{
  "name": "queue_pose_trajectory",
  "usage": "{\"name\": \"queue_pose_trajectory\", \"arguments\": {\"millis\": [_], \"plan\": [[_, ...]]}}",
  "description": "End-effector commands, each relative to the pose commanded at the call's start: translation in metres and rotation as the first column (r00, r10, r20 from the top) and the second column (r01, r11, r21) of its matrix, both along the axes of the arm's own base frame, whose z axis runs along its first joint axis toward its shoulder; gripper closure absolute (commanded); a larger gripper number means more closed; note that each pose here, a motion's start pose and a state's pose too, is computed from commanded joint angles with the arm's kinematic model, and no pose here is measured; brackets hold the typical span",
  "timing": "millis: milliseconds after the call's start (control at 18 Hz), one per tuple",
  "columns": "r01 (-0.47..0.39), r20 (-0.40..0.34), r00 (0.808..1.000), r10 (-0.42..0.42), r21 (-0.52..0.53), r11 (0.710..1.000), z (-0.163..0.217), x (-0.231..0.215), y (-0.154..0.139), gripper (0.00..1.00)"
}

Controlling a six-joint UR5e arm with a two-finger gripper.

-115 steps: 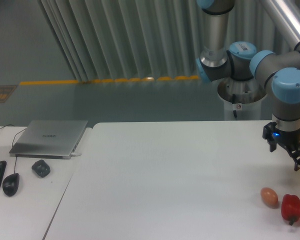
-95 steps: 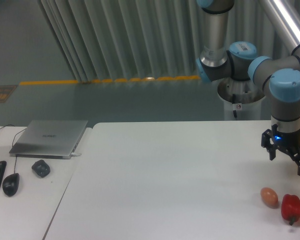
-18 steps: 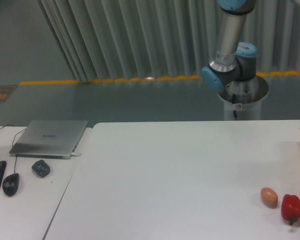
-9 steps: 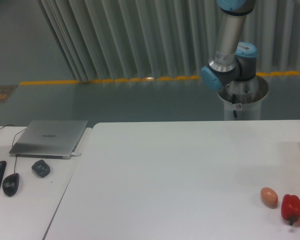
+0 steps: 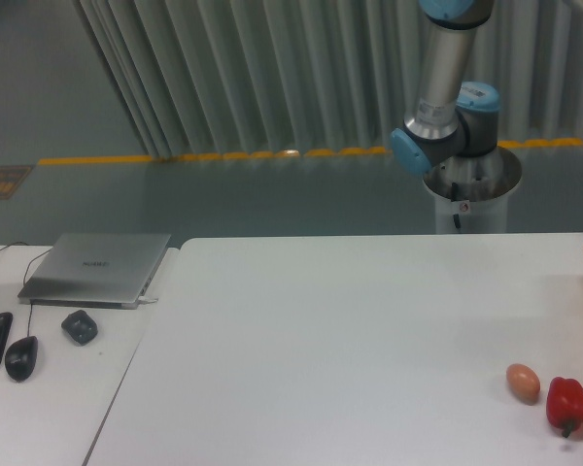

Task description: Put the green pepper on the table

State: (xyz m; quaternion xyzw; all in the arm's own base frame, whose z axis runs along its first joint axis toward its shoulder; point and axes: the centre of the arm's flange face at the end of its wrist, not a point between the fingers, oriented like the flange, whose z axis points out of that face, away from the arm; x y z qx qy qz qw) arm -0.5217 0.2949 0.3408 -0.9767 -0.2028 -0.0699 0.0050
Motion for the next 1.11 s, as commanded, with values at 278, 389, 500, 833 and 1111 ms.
{"name": "queue_pose_trajectory", "arguments": {"millis": [278, 389, 500, 833, 1111], "plan": [[0.000, 0.007, 1.000, 0.000, 0.002, 1.000, -0.007, 0.000, 0.003, 0.00], [-0.029, 0.011, 1.000, 0.029, -0.003, 1.000, -0.008, -0.002, 0.003, 0.00], [-0.041, 0.016, 0.999, 0.041, 0.003, 0.999, -0.009, -0.001, 0.002, 0.00], [-0.023, 0.015, 1.000, 0.023, 0.004, 1.000, -0.014, -0.001, 0.007, 0.00], [-0.029, -0.020, 0.999, 0.030, 0.024, 0.999, -0.009, -0.005, 0.005, 0.00]]}}
